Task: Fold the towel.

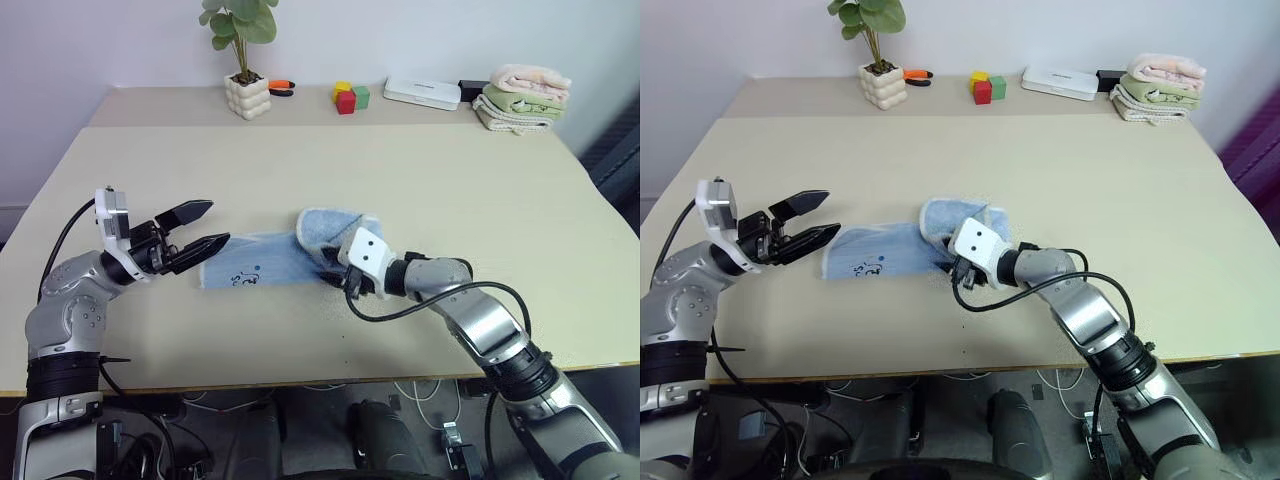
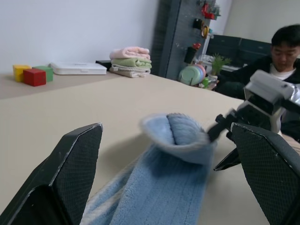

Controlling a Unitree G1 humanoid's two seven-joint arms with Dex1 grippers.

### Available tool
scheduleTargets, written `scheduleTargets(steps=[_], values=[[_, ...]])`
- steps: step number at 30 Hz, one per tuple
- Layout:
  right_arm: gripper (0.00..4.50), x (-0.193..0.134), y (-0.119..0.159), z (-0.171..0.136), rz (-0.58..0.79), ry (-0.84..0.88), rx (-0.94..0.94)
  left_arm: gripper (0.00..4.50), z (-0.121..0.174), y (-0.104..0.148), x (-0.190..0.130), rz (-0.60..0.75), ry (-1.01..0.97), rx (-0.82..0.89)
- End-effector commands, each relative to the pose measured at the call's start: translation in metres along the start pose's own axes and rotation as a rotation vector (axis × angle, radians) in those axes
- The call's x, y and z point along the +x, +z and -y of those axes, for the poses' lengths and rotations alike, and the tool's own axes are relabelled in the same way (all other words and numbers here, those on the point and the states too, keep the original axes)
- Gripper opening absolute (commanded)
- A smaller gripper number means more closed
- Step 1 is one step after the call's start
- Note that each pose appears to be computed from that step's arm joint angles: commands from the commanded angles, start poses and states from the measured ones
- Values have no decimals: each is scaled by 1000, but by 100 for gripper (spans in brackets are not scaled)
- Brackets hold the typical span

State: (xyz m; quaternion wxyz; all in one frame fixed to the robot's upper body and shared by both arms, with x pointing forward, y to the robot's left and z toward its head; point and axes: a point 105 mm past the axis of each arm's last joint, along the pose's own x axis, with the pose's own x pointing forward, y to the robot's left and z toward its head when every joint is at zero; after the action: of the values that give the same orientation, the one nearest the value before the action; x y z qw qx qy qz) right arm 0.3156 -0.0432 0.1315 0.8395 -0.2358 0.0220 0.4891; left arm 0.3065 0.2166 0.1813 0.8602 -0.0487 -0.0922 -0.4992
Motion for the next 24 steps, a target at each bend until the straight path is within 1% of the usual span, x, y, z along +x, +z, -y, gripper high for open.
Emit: scheduleTargets(steps=[1, 2, 3, 6, 7, 8, 9, 10, 11, 12, 14, 18, 22, 24], values=[[384, -7, 31, 15, 130, -72, 26, 450, 2, 11, 1, 25, -14, 34], [432, -13, 40, 18, 181, -78, 58, 450, 2, 11, 1, 25, -13, 35], [432, -17, 46, 20, 214, -79, 76, 450, 1, 11, 0, 25, -12, 36], [432, -33, 58, 44, 297, -150, 182, 450, 1, 11, -1, 23, -9, 36], [432, -41, 50, 66, 260, -244, 183, 450, 0, 11, -1, 22, -8, 36], [432, -47, 44, 80, 228, -309, 178, 450, 0, 11, 0, 22, -8, 36], [432, -55, 29, 94, 148, -369, 141, 450, 0, 11, 0, 25, -11, 36], [432, -61, 16, 100, 77, -399, 113, 450, 1, 12, 1, 28, -12, 35], [432, -63, 3, 101, 23, -394, 133, 450, 1, 12, 1, 28, -13, 36], [432, -66, -4, 100, -2, -384, 149, 450, 1, 12, 1, 28, -14, 37], [432, -69, -7, 98, -16, -370, 122, 450, 0, 12, 1, 27, -14, 37], [432, -71, -14, 90, -104, -313, -94, 450, 0, 12, 3, 28, -16, 38], [432, -64, -17, 80, -123, -243, -191, 450, 0, 11, 5, 29, -24, 38], [432, -60, -22, 73, -139, -208, -217, 450, 0, 12, 6, 29, -24, 41]])
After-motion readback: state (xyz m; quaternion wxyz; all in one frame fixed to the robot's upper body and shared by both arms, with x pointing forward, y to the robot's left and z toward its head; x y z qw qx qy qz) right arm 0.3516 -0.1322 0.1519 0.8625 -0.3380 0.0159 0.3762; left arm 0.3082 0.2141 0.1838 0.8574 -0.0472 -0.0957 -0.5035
